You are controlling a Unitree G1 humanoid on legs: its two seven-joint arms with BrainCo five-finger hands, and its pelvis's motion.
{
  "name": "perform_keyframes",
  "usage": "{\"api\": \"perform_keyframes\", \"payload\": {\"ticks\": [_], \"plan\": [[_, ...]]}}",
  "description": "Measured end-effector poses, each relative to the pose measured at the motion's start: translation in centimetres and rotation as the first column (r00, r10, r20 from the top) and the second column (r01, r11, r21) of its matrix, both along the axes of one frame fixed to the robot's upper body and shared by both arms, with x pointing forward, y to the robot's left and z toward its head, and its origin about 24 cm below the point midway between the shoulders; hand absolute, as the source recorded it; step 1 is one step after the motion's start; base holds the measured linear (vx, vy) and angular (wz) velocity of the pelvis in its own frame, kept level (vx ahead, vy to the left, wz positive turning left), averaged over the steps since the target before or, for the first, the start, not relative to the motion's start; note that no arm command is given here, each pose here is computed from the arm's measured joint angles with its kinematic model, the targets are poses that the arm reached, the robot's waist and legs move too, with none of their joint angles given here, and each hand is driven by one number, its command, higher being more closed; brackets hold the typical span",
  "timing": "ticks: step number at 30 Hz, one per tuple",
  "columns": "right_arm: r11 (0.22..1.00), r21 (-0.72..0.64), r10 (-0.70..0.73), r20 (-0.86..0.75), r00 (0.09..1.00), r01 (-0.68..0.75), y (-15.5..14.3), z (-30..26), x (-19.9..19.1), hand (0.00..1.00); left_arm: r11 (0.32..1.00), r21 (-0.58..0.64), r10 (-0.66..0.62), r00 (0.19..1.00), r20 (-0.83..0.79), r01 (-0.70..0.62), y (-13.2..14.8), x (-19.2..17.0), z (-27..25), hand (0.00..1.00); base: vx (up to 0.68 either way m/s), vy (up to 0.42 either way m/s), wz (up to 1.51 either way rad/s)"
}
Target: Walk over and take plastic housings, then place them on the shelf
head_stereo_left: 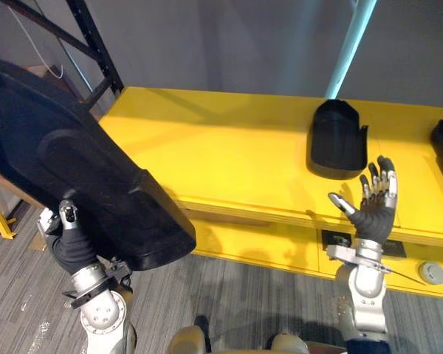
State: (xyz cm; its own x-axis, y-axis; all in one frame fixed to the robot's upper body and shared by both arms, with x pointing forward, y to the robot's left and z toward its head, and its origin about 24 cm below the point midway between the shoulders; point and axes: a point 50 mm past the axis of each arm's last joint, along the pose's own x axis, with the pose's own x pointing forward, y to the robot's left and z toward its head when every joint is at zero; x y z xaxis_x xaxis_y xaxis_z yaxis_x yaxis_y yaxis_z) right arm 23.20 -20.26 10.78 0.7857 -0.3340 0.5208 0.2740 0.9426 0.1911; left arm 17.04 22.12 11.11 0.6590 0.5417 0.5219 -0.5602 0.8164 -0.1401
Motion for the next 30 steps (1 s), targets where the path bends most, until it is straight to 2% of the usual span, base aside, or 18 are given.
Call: {"api": "perform_keyframes", "payload": {"ticks": [6, 10, 12, 16, 18, 21, 26, 30], "plan": [[0.996, 0.093, 0.006, -0.037, 0.999, -0.003, 0.2, -1.2, -0.7, 0.00, 0.995, 0.100, -0.019, 0.999, -0.044, 0.023, 0.5, 0.0, 0.3, 1.00, -0.05, 0.140, -0.44], [0.996, 0.041, 0.082, -0.064, 0.995, -0.079, 1.7, -1.5, -1.3, 0.00, 0.983, 0.172, -0.049, 0.992, -0.114, 0.068, 1.5, 1.1, 1.1, 1.00, 0.01, 0.139, -0.54], [0.990, 0.008, 0.142, -0.053, 0.988, -0.142, 2.3, -1.0, -1.7, 0.00, 0.976, 0.186, -0.081, 0.984, -0.157, 0.110, 1.8, 3.1, 1.5, 1.00, 0.04, 0.067, -0.24], [0.970, -0.048, 0.230, -0.119, 0.966, -0.237, 2.4, -1.3, -1.4, 0.00, 0.991, 0.055, -0.096, 0.947, -0.305, 0.119, 3.3, 7.2, -0.7, 1.00, 0.05, 0.000, -0.16], [0.947, -0.084, 0.294, -0.155, 0.943, -0.309, 2.5, -1.4, -1.2, 0.00, 0.993, -0.058, -0.121, 0.910, -0.398, 0.106, 4.6, 9.5, -2.4, 1.00, 0.04, -0.012, -0.25], [0.915, -0.121, 0.363, -0.166, 0.917, -0.384, 2.6, -1.1, -0.8, 0.00, 0.984, -0.151, -0.147, 0.891, -0.429, 0.090, 5.8, 11.5, -2.9, 1.00, 0.01, -0.015, -0.34], [0.849, -0.181, 0.473, -0.157, 0.867, -0.496, 3.4, -0.2, -0.2, 0.00, 0.978, -0.185, -0.160, 0.905, -0.394, 0.092, 7.0, 14.8, 0.4, 1.00, -0.03, -0.002, -0.21], [0.778, -0.202, 0.569, -0.171, 0.804, -0.594, 4.9, 0.4, 0.4, 0.00, 0.988, -0.129, -0.130, 0.898, -0.420, 0.083, 8.1, 16.7, 2.9, 1.00, -0.07, -0.027, -0.22]]}}
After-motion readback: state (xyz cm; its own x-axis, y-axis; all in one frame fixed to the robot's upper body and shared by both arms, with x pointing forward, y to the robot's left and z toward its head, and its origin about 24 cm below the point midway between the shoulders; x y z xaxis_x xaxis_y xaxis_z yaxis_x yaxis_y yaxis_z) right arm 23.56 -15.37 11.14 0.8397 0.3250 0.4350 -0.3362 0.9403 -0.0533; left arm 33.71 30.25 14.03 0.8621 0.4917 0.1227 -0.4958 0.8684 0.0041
